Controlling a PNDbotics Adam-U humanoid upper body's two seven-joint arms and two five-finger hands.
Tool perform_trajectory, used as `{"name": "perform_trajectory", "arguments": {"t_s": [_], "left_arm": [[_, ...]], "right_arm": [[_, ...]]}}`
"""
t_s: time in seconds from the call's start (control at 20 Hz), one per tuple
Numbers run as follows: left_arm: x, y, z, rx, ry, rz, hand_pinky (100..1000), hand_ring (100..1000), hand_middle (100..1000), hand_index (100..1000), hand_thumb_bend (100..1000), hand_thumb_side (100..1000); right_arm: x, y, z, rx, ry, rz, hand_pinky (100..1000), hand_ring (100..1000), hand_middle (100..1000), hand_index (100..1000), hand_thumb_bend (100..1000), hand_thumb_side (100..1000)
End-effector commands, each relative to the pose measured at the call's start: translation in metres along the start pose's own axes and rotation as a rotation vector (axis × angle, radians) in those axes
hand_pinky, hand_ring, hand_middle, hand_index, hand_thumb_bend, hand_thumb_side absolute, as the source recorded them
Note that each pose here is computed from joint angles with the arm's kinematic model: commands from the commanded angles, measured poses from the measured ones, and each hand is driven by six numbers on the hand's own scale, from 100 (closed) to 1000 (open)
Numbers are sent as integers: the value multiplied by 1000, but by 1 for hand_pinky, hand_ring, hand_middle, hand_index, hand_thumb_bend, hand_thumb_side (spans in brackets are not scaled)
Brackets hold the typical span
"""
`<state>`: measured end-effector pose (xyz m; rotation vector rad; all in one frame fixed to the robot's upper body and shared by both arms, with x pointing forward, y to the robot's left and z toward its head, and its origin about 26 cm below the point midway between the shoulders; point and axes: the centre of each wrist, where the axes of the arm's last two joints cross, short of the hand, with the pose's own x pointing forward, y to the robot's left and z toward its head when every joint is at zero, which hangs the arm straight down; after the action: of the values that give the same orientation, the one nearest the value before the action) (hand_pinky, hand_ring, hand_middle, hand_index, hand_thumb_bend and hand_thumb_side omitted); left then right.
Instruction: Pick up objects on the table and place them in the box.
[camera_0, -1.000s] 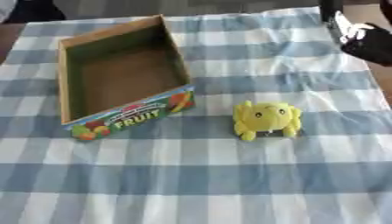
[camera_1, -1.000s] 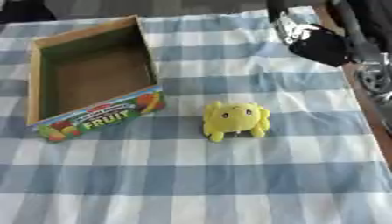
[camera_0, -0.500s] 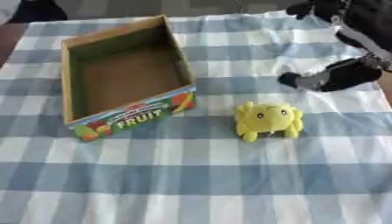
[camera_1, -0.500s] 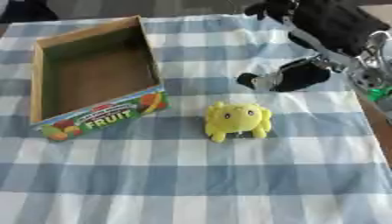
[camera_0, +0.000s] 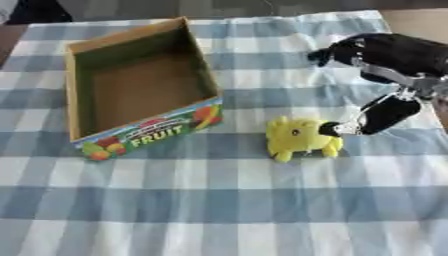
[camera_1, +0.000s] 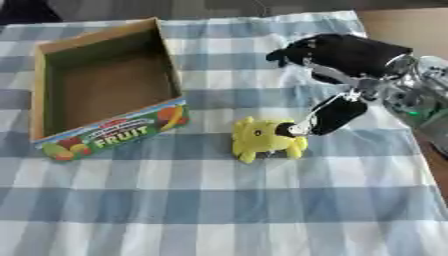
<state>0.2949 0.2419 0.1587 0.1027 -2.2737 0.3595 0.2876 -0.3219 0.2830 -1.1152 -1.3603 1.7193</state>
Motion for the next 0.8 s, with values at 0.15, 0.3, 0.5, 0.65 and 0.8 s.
{"name": "perform_trajectory", "arguments": {"t_s": [0.15, 0.3, 0.5, 0.65, 0.8], "left_arm": [[8, -1, -4, -25, -29, -2, 663, 639, 625, 891, 100, 704], [8, -1, -4, -27, -29, 0, 663, 639, 625, 892, 100, 704], [8, -2, -5, -29, -30, 3, 663, 640, 626, 892, 100, 704], [8, -3, -5, -32, -29, 5, 663, 640, 626, 892, 100, 705], [8, -3, -4, -33, -28, 7, 663, 640, 626, 892, 100, 706]], "right_arm": [[4, -5, 1, 77, 34, 12, 938, 888, 807, 1000, 512, 481], [7, -2, -1, 108, 45, -6, 935, 890, 812, 1000, 500, 460], [12, 3, -5, 154, 53, -10, 934, 896, 814, 1000, 495, 451], [16, 8, -7, 190, 69, -11, 934, 899, 817, 1000, 491, 447], [20, 12, -10, 218, 85, -18, 931, 896, 809, 1000, 492, 450]]}}
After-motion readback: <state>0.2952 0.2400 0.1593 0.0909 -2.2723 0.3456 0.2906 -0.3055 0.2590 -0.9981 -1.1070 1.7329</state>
